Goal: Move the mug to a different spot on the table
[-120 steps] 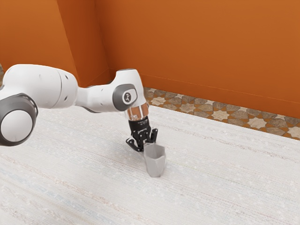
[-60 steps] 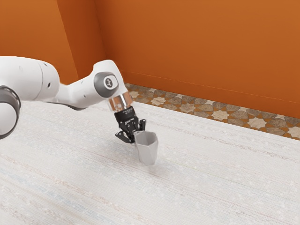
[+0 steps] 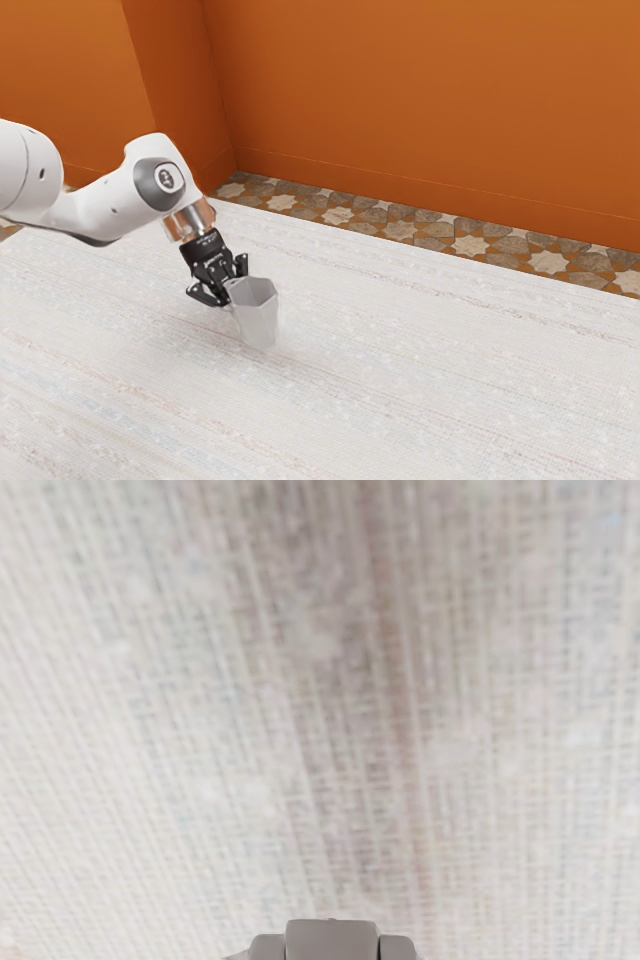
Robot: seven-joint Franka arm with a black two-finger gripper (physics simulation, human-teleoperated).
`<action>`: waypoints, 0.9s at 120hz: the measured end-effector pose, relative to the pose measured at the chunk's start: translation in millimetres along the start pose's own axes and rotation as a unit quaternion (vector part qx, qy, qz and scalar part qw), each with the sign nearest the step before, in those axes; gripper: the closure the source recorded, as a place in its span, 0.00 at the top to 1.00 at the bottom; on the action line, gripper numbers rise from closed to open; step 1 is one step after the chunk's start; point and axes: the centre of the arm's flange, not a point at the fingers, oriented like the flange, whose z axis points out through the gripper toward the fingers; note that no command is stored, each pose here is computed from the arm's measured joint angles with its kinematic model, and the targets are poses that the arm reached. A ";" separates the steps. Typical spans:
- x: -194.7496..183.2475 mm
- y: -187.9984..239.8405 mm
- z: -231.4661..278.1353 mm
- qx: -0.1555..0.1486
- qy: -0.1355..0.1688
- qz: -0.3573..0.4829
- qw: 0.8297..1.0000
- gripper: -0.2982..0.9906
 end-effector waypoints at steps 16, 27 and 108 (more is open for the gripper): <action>22.1 -19.7 -7.1 -0.016 -0.006 -0.014 1.000 0.18; 39.4 -28.9 -14.9 -0.030 -0.007 -0.023 0.999 0.18; 100.2 -40.9 -17.5 -0.052 -0.010 -0.011 0.999 0.18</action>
